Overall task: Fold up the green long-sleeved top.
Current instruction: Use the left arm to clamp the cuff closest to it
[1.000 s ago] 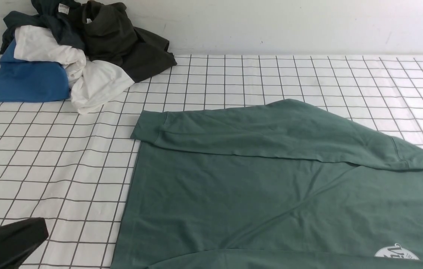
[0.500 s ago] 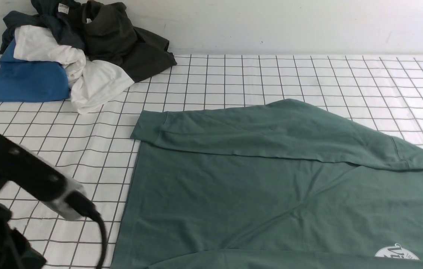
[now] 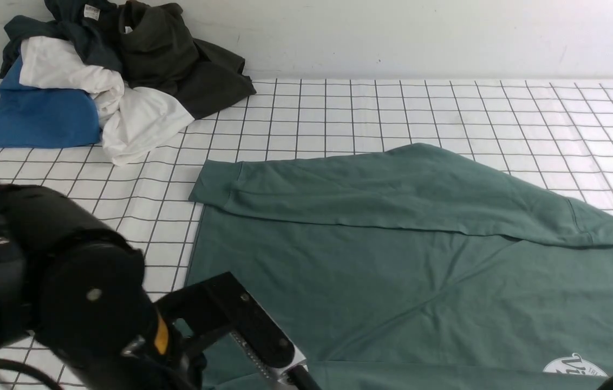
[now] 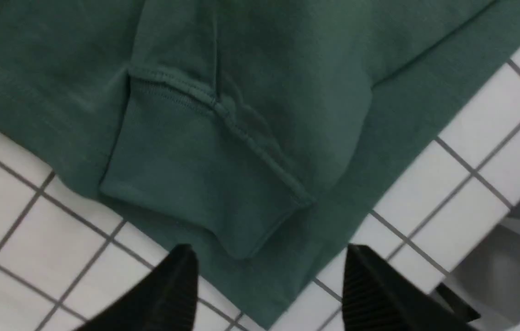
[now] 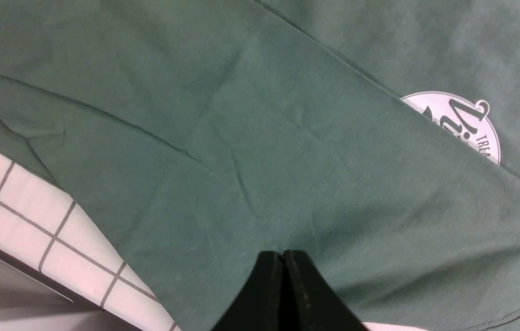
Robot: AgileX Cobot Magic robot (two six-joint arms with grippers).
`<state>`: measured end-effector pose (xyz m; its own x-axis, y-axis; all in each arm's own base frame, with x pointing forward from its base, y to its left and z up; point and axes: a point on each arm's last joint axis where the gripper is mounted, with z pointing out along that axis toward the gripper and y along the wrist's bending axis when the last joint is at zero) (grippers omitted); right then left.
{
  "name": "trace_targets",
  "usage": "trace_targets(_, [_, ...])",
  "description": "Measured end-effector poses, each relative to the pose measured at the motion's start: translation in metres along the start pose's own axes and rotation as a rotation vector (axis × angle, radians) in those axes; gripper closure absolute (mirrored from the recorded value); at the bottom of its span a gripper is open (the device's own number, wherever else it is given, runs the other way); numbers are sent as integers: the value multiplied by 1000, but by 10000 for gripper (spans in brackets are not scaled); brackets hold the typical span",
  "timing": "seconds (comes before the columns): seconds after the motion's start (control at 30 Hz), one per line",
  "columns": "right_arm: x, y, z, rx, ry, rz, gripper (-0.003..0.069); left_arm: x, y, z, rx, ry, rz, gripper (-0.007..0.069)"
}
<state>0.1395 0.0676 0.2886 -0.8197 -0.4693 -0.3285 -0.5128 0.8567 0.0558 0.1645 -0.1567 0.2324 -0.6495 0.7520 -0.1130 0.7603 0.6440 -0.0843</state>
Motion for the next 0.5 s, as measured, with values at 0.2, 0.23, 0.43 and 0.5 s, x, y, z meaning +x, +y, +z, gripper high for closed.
trace_targets(0.2, [0,0,0,-1,0,0,673,-19,21,43,-97,77,-5,101])
trace_targets(0.23, [0,0,0,-1,-1,0,673,-20,22,44,-100,74,-7,99])
trace_targets(0.43, [0,1,0,-4,-1,1,673,-28,39,74,-146,111,-47,95])
trace_targets(0.5, [0,1,0,-4,-1,1,673,-29,40,77,-143,120,-50,101])
